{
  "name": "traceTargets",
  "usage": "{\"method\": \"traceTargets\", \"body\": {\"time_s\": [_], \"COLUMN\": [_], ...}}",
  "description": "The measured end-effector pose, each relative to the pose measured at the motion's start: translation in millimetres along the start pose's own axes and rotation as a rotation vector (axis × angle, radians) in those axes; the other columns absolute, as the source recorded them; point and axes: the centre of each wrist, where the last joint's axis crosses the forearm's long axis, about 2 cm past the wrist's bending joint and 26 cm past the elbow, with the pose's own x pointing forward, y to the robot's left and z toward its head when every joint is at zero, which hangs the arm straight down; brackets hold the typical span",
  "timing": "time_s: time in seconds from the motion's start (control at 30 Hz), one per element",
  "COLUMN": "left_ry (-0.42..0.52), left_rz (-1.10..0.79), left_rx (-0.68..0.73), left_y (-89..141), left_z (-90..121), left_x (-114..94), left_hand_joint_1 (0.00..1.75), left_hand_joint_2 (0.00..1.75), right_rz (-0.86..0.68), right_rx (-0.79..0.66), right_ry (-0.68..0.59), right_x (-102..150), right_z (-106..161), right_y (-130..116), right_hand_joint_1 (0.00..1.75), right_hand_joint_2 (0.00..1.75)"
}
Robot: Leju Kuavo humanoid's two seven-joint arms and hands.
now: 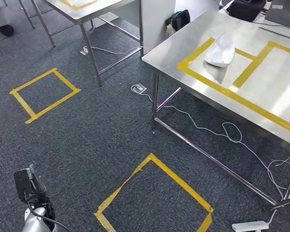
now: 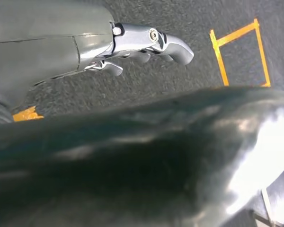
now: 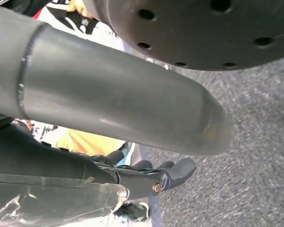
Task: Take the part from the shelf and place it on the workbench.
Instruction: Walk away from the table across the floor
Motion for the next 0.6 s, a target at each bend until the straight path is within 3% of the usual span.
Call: {"method": "traceTargets", "body": {"time_s": [0.6], "left_ry": [-0.005], "left_rz": [0.028], "left_rx": [-0.048], "left_y": [-5.7], "left_z": [-1.0], "left_x": [1.9], "left_hand_joint_1": [0.00], "left_hand_joint_2": [0.00], "right_rz": [0.003], "right_rx": [-0.002], "right_ry": [-0.010], "right_x": [0.6], "right_z": [0.1], "right_y": [-0.8], "right_hand_joint_1": [0.00], "right_hand_joint_2": [0.00]}}
